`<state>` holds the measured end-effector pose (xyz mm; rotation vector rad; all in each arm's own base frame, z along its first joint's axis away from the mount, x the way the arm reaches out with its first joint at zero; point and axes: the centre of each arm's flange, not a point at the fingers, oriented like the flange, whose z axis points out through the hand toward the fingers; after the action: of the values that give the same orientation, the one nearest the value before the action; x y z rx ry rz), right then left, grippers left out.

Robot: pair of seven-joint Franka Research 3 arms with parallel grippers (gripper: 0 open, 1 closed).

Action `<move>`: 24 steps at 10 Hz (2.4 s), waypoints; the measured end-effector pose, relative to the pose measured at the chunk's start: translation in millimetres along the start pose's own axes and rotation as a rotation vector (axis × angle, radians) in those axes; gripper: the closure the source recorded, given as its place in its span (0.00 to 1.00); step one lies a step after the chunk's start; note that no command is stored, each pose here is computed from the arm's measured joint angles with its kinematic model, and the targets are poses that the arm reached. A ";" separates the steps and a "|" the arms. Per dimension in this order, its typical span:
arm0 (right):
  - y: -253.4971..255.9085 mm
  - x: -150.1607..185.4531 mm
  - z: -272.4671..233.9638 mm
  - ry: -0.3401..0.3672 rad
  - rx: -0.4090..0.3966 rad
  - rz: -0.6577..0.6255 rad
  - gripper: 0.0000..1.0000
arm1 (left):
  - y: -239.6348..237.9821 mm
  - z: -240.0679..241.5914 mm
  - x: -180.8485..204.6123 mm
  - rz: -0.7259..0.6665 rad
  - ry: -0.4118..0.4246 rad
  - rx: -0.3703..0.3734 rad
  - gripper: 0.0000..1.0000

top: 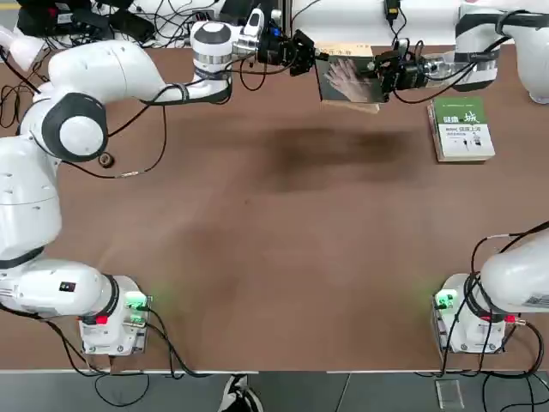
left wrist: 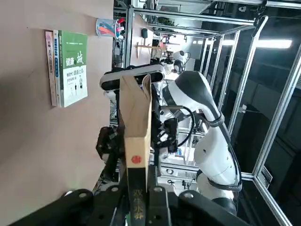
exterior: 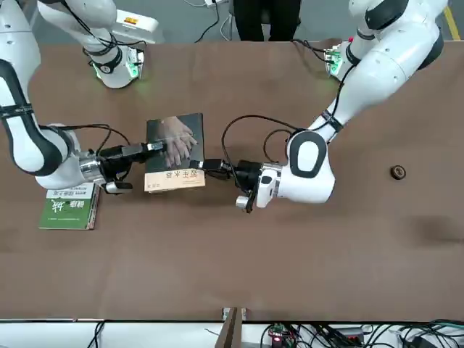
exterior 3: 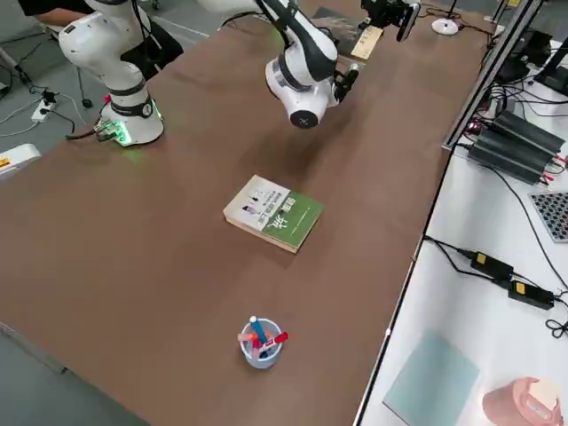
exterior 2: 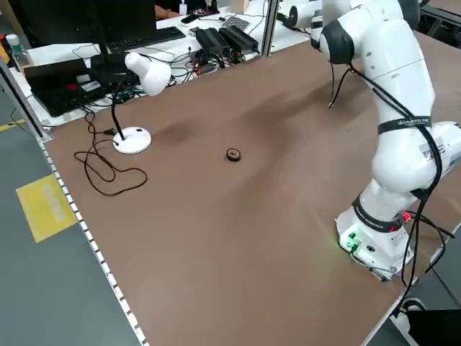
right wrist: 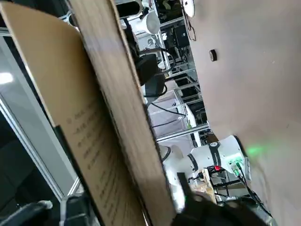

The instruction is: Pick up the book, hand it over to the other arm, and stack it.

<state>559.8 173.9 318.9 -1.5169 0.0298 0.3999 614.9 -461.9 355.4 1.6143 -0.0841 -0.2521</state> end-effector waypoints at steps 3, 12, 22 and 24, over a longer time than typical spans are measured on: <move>2.5 -1.9 -4.6 0.006 0.008 0.007 0.70 | -0.3 -0.1 0.2 0.001 0.002 0.001 0.99; -4.6 -11.1 -55.9 0.035 0.078 0.003 0.84 | 1.7 -3.2 3.8 0.003 0.018 -0.005 0.40; -26.9 -44.4 -177.3 0.026 0.021 -0.003 0.84 | 44.5 -36.7 14.1 0.231 0.077 0.344 0.18; -24.9 -51.8 -207.3 0.034 -0.002 0.000 0.84 | 48.4 -37.3 12.1 0.269 0.059 0.457 0.18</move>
<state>565.2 -39.8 342.8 -1.5254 0.0562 0.3747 639.4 -431.0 403.6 2.0377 -0.3306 0.0282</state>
